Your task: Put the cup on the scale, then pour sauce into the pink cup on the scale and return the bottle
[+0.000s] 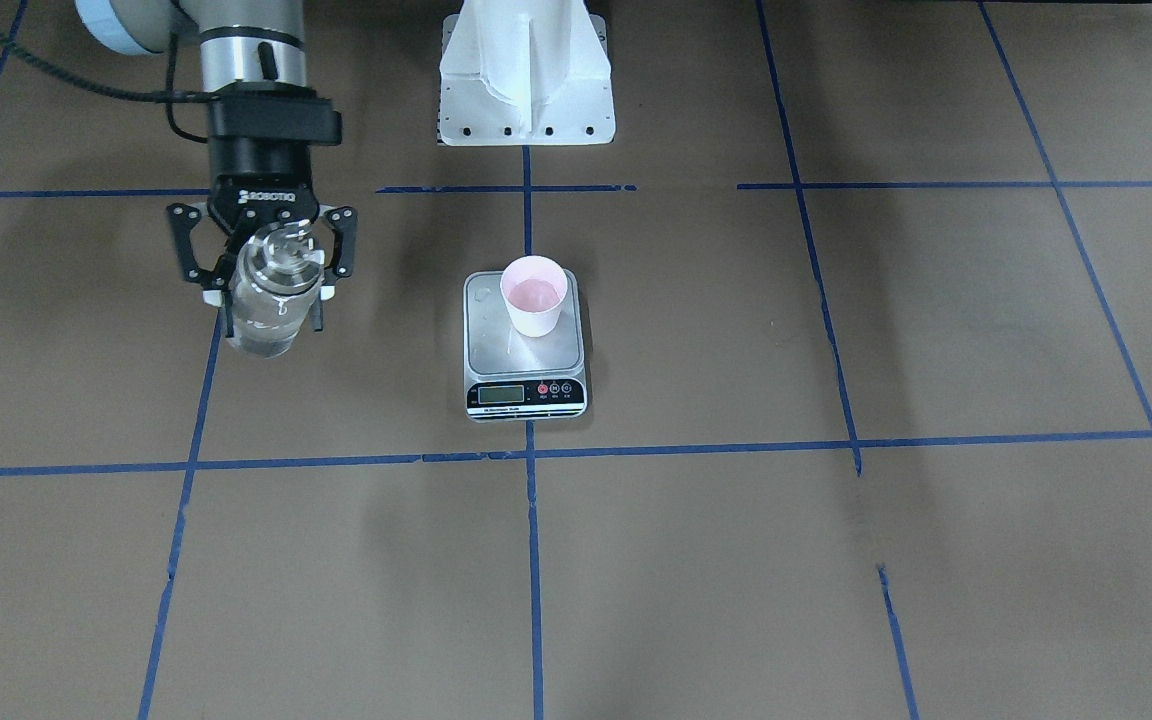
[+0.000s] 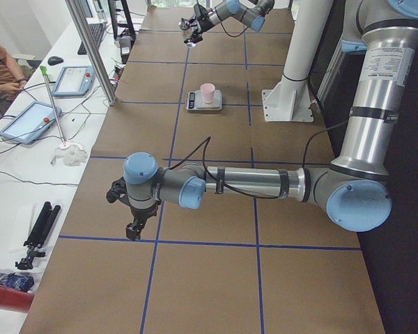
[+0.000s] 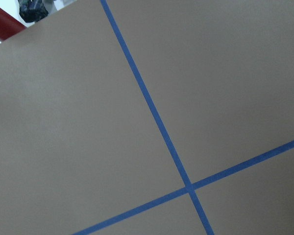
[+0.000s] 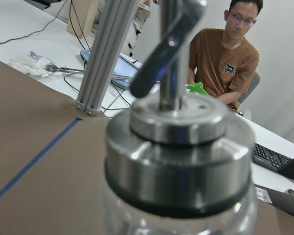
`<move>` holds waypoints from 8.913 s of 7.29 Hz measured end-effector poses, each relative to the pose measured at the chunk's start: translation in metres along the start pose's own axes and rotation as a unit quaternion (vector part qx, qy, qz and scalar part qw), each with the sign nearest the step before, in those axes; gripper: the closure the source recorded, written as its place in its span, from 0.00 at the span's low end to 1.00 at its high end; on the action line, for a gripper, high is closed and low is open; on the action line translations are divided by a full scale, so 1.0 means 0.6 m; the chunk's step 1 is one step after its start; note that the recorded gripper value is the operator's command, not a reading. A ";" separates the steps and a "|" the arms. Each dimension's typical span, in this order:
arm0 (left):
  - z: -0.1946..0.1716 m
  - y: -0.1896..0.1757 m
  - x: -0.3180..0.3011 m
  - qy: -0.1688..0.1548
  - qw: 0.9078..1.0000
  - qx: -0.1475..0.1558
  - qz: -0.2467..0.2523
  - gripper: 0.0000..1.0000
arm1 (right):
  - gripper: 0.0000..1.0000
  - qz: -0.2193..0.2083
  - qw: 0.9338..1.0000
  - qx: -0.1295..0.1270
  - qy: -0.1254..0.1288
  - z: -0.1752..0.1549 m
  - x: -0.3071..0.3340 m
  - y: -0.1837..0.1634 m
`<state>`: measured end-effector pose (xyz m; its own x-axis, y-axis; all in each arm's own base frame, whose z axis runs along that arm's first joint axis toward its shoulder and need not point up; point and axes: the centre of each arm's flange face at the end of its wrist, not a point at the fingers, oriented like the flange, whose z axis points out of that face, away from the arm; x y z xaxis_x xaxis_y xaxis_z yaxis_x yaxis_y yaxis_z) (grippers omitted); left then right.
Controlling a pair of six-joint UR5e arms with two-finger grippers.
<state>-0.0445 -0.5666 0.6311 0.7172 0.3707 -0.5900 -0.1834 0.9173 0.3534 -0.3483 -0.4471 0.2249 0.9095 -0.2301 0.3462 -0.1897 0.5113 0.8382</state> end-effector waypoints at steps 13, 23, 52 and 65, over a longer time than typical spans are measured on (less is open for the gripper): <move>-0.007 0.011 0.017 0.031 0.999 0.009 0.000 0.00 | 1.00 0.246 0.968 0.040 0.020 0.074 0.090 0.323; -0.006 0.011 0.018 0.031 0.999 0.009 0.004 0.00 | 1.00 0.198 0.978 0.039 0.044 0.097 0.044 0.414; -0.016 -0.009 0.024 0.029 0.999 0.017 0.010 0.00 | 0.00 0.184 0.983 -0.015 -0.005 0.024 0.044 0.443; -0.023 -0.008 0.029 0.028 0.999 0.021 0.013 0.00 | 0.00 0.058 0.924 -0.377 -0.019 -0.084 0.247 0.024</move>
<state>-0.0407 -0.5624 0.6091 0.6738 0.4037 -0.6189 -0.1729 0.9004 0.3992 -0.1978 -0.4322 0.2670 0.8825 -0.1590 0.4426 0.0398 0.9630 0.2667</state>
